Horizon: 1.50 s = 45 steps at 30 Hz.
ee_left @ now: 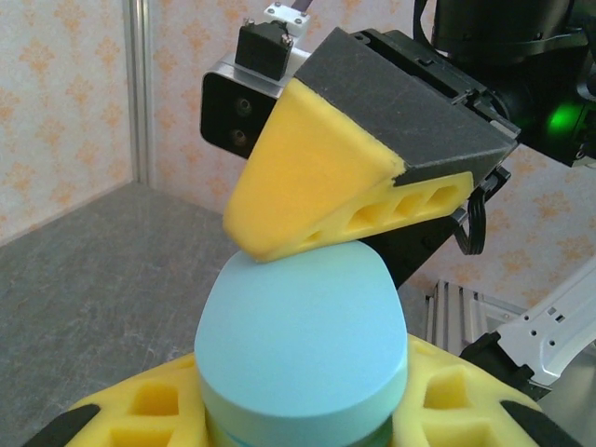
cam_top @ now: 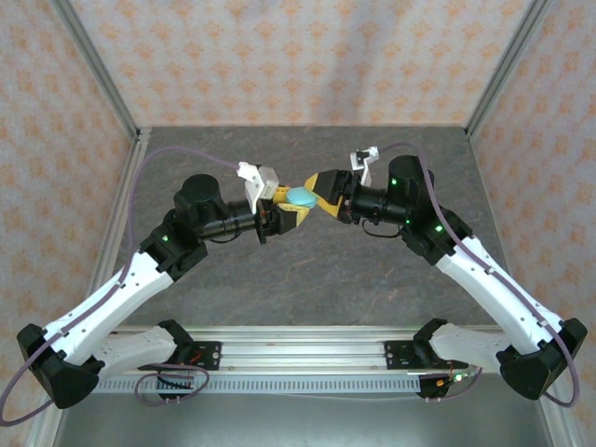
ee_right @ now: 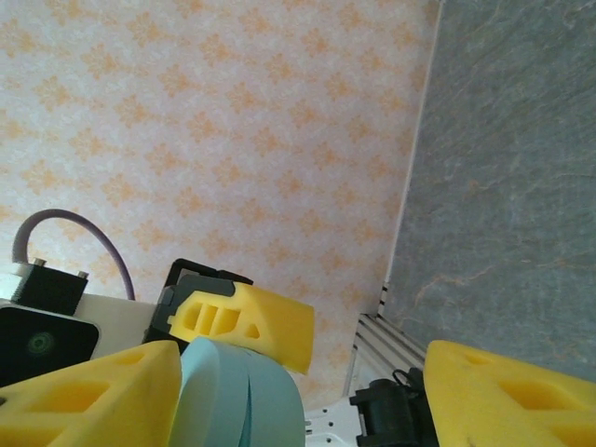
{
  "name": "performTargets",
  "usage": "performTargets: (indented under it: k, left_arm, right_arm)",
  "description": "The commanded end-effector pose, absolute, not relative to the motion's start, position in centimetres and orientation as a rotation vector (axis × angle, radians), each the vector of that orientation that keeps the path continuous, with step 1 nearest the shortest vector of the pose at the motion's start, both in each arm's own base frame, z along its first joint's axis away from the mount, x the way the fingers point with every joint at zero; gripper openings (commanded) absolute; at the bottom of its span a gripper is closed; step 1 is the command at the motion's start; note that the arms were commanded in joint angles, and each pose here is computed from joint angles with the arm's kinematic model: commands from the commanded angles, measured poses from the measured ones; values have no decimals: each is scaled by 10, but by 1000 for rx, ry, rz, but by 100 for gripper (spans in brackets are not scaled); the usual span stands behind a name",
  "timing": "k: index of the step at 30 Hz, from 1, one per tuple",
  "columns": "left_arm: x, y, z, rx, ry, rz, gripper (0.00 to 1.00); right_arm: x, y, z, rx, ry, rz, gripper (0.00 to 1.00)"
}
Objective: Insert the wireless bluetooth earbuds into the charging case
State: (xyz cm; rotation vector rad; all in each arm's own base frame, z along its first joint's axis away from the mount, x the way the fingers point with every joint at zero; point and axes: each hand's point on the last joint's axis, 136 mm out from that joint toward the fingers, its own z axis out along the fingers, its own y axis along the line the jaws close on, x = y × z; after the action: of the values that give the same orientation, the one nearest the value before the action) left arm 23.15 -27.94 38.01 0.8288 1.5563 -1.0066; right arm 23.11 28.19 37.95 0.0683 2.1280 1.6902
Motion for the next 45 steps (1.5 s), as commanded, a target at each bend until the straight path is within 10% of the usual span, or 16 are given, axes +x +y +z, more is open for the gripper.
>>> performTargets:
  k: [1, 12, 19, 30, 45]
  left_arm:
    - [231, -281, 413, 808, 1454, -1022, 0]
    - [237, -284, 409, 793, 1490, -1030, 1]
    - [233, -281, 404, 822, 1529, -1005, 42]
    - [228, -263, 395, 825, 1575, -887, 73]
    - [245, -167, 335, 525, 1856, -384, 80]
  right_arm:
    - [226, 288, 392, 47, 2074, 1795, 66]
    - [225, 299, 405, 43, 2011, 1924, 40]
    - [235, 294, 406, 114, 1982, 1925, 29]
    - [247, 289, 411, 160, 1933, 1907, 26]
    - [283, 275, 249, 229, 2342, 1332, 25]
